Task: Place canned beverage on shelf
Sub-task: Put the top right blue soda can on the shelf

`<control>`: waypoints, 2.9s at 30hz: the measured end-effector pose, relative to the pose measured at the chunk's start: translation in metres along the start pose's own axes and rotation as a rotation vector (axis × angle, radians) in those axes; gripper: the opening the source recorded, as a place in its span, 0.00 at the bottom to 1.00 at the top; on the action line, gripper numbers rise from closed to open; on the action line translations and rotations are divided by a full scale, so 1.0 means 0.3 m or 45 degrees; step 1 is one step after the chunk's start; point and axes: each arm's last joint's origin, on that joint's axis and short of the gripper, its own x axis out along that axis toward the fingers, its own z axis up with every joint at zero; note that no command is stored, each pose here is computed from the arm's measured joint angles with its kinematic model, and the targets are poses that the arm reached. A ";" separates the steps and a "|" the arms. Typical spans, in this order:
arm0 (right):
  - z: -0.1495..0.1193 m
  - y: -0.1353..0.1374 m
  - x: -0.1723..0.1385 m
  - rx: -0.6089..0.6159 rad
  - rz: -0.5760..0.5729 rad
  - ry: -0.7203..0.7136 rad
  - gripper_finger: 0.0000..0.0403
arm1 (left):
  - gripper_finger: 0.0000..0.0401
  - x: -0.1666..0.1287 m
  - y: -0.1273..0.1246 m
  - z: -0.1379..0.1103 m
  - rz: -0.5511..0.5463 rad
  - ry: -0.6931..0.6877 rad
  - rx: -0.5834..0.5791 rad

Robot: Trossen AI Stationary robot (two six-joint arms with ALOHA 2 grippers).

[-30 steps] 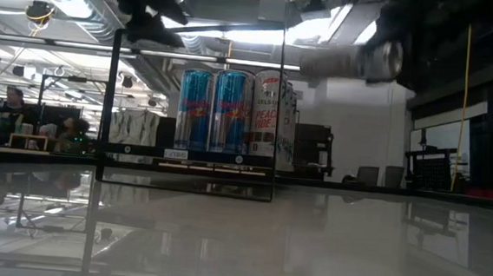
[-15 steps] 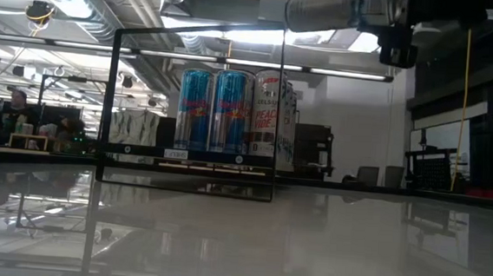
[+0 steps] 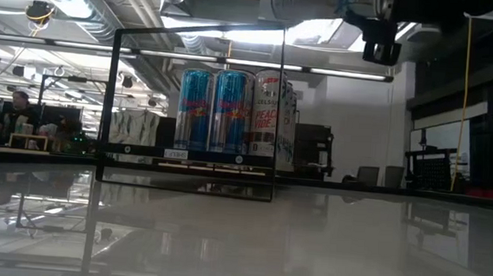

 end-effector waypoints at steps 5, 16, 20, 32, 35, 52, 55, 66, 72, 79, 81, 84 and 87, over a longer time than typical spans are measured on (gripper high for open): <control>0.014 -0.007 0.024 0.001 0.038 -0.003 0.63 | 0.83 0.014 -0.003 -0.016 -0.029 0.023 -0.003; -0.006 0.017 0.117 -0.148 0.142 0.015 0.63 | 0.97 0.113 -0.018 -0.139 -0.102 0.199 -0.115; -0.017 0.020 0.128 -0.233 0.112 -0.006 0.63 | 0.98 0.136 -0.028 -0.172 -0.189 0.235 -0.220; -0.019 -0.006 0.161 -0.430 0.069 -0.008 0.63 | 0.98 0.172 -0.037 -0.228 -0.240 0.300 -0.271; -0.026 -0.019 0.181 -0.470 0.040 -0.004 0.63 | 0.98 0.172 -0.037 -0.227 -0.239 0.296 -0.268; -0.058 -0.020 0.232 -0.921 -0.380 -0.235 0.63 | 0.98 0.172 -0.032 -0.227 -0.169 0.307 -0.367; -0.069 -0.013 0.239 -1.016 -0.465 -0.267 0.63 | 0.98 0.173 -0.030 -0.227 -0.136 0.308 -0.362; -0.113 0.017 0.251 -1.428 -1.075 -0.420 0.63 | 0.98 0.173 -0.024 -0.229 -0.052 0.314 -0.351; -0.136 0.036 0.231 -1.692 -1.725 -0.396 0.63 | 0.98 0.174 -0.016 -0.228 0.050 0.309 -0.387; -0.143 0.039 0.226 -1.990 -1.963 -0.121 0.63 | 0.98 0.188 -0.002 -0.223 0.224 0.214 -0.649; -0.142 0.039 0.225 -2.059 -1.991 -0.051 0.63 | 0.98 0.200 0.001 -0.225 0.263 0.157 -0.762; -0.142 0.040 0.225 -2.144 -2.021 0.033 0.63 | 0.98 0.218 0.002 -0.246 0.302 0.130 -0.933; -0.142 0.040 0.225 -2.212 -2.041 0.106 0.63 | 0.98 0.231 -0.001 -0.271 0.321 0.133 -1.149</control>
